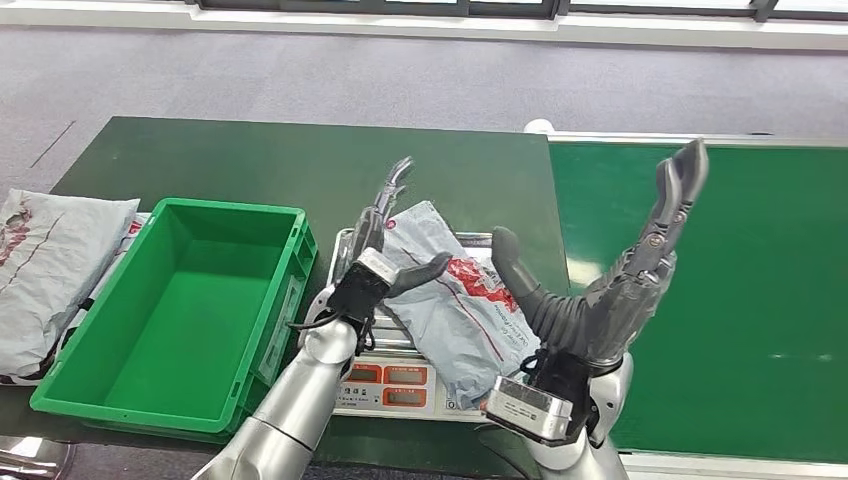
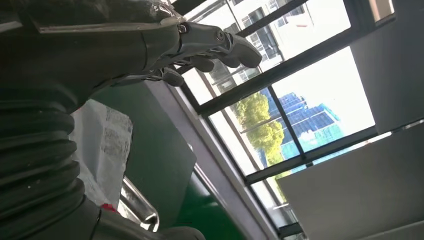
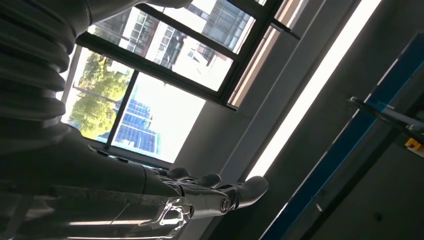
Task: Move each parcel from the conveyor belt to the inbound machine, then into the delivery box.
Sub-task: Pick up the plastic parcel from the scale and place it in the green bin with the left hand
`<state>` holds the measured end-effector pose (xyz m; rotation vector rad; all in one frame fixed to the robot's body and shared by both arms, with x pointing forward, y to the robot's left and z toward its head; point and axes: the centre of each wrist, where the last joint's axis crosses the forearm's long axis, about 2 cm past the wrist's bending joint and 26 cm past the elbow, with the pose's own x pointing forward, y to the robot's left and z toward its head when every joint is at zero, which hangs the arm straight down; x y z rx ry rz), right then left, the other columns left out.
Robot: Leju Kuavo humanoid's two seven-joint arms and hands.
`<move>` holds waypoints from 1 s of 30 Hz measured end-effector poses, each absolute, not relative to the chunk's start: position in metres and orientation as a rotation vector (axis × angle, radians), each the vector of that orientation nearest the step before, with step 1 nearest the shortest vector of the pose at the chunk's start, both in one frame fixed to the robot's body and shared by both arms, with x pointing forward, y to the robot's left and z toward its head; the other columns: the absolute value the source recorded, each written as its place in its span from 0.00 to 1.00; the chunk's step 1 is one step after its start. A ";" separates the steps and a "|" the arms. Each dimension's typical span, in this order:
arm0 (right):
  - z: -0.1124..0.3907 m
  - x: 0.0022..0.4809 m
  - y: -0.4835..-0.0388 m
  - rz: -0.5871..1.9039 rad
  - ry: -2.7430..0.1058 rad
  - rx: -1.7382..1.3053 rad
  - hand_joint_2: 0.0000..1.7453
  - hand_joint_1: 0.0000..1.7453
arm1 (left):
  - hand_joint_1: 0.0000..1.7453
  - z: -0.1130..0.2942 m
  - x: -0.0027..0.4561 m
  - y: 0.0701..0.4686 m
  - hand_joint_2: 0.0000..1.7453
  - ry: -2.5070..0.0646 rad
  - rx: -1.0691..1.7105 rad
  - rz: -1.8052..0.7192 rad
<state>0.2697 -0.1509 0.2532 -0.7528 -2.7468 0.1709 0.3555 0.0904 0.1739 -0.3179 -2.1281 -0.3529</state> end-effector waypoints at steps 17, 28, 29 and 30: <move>0.249 0.272 -0.145 0.189 -2.739 -0.735 1.00 0.00 | 0.00 0.126 0.355 0.074 1.00 -1.886 -0.064 -0.675; 0.246 0.276 -0.144 0.193 -2.729 -0.720 1.00 0.00 | 0.00 0.109 0.348 0.073 1.00 -1.688 0.105 -0.905; 0.246 0.276 -0.144 0.194 -2.729 -0.720 1.00 0.00 | 0.00 0.108 0.348 0.073 1.00 -1.665 0.127 -0.943; 0.246 0.276 -0.144 0.194 -2.728 -0.720 1.00 0.00 | 0.00 0.108 0.348 0.072 1.00 -1.641 0.146 -0.982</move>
